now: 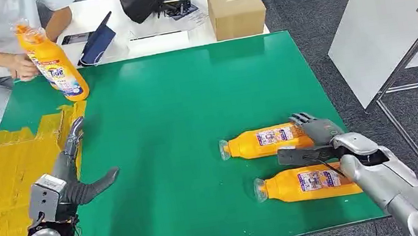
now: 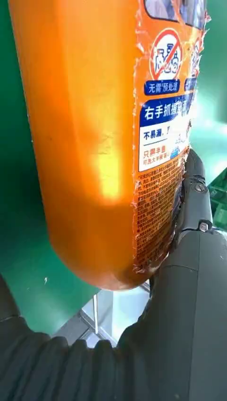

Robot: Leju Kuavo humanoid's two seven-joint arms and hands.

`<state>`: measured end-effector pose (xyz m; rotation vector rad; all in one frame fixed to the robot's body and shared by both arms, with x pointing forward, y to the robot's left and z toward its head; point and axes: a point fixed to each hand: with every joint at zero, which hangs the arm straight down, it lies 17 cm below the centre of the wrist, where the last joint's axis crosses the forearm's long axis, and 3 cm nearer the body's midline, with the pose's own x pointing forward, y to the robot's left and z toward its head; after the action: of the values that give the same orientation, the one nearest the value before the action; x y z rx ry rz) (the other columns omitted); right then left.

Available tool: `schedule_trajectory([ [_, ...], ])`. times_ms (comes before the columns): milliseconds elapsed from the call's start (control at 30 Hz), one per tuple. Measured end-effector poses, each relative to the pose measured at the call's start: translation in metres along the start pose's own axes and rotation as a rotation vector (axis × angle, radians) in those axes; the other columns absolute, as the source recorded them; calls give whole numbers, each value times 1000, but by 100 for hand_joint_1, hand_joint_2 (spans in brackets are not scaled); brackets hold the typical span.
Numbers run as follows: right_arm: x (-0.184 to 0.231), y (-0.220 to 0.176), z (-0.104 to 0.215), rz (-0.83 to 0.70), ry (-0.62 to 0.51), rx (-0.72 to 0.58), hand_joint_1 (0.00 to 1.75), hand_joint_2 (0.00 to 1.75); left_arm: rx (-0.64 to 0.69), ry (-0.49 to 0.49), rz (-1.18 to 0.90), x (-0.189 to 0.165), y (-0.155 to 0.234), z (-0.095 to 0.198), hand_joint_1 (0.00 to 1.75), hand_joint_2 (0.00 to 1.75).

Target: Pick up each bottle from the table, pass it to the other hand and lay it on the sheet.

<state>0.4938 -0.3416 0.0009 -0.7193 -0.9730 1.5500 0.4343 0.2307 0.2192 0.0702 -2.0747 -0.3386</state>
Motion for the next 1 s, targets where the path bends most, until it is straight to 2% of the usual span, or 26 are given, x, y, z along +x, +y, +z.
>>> schedule_trajectory([
  [267,-6,-1,-2,39,-10,52,0,0,-8,-5,8,0,-3,-6,0,175],
  [300,-8,-1,-2,43,-8,56,0,175,-9,-5,10,0,-3,-6,0,175],
  [433,-8,-1,-2,49,-14,65,0,175,-11,-4,14,0,-5,-7,0,175],
  [467,-8,-1,-3,51,-14,66,23,175,-11,-5,15,0,-5,-7,0,175],
  [500,-8,-1,-3,53,-15,66,138,175,-11,-5,15,0,-5,-7,0,175],
  [533,-7,-1,-3,54,-18,69,175,175,-12,-5,16,0,-5,-7,0,175],
  [800,-6,-3,-3,61,-52,82,175,175,-15,-7,21,0,-7,-9,0,175],
  [1000,5,-10,-6,45,-72,-5,175,175,-17,-4,23,-1,-9,-8,0,175],
])
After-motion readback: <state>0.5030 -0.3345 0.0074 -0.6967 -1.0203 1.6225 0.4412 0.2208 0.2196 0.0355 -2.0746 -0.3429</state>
